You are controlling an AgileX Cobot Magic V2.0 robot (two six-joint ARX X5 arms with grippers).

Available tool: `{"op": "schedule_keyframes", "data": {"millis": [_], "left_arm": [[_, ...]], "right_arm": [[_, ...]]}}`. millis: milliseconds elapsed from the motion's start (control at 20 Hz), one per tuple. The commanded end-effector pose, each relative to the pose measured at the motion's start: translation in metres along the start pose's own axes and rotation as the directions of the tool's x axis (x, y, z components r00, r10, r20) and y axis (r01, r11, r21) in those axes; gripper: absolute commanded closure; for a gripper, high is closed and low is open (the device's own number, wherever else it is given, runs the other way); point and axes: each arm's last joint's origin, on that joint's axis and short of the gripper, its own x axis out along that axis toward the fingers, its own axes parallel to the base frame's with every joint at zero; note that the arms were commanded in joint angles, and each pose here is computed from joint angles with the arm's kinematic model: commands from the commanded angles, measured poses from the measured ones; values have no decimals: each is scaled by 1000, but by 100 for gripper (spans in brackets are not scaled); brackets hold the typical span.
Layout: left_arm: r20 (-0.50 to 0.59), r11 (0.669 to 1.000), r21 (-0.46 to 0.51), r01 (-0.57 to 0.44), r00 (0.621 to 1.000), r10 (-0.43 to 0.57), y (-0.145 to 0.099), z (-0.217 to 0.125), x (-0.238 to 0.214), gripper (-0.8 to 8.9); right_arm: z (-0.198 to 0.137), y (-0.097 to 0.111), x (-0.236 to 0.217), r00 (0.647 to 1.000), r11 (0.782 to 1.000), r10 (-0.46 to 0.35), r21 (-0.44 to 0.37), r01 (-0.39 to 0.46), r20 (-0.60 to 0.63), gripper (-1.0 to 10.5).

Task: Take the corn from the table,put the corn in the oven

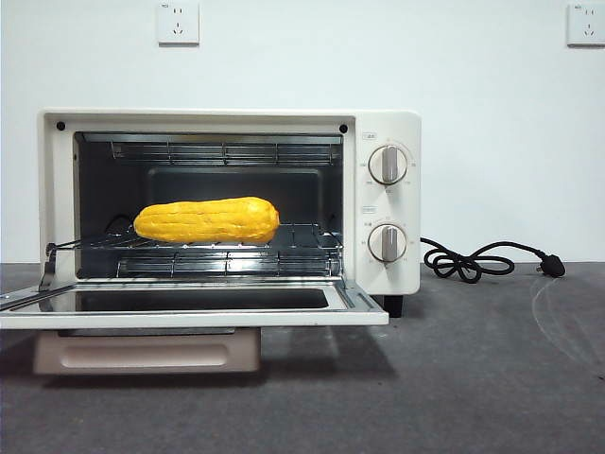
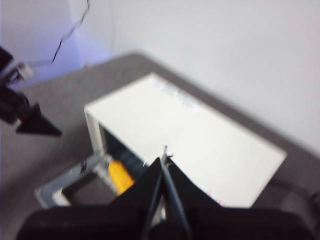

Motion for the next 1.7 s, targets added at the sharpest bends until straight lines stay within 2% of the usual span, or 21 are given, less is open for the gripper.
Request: {"op": "schedule_keyframes", "data": {"millis": [50,150,300,700,1100,1300,1550,1700], "left_arm": [[-52,1000,-14,1,999,-1,7,-5,6,822],[-95,999,-52,-8,995,3,15,-7,13,822],[-174,994,-103,-44,984,26,29,-11,28,822],[-371,974,-226,-34,927,-54,55,-29,70,822],[-520,976,-218,-1,847,-115,51,-44,99,822],[-528,970,-239,37,834,-162,49,-47,99,822],[-440,926,-330,182,839,-321,47,-45,96,822],[-402,908,-360,216,842,-360,50,-44,92,822]], "right_arm": [[-12,-21,26,988,988,146,67,-142,-58,957],[-21,-38,44,972,971,216,130,-203,-95,957],[-31,-55,55,958,954,266,172,-245,-110,957],[-34,-64,51,962,960,245,169,-223,-118,957],[-34,-64,51,963,960,243,167,-223,-116,957],[-34,-64,51,963,960,244,169,-223,-118,957],[-35,-64,51,962,959,246,172,-223,-122,957],[-35,-64,51,961,959,246,173,-223,-123,957]]}}
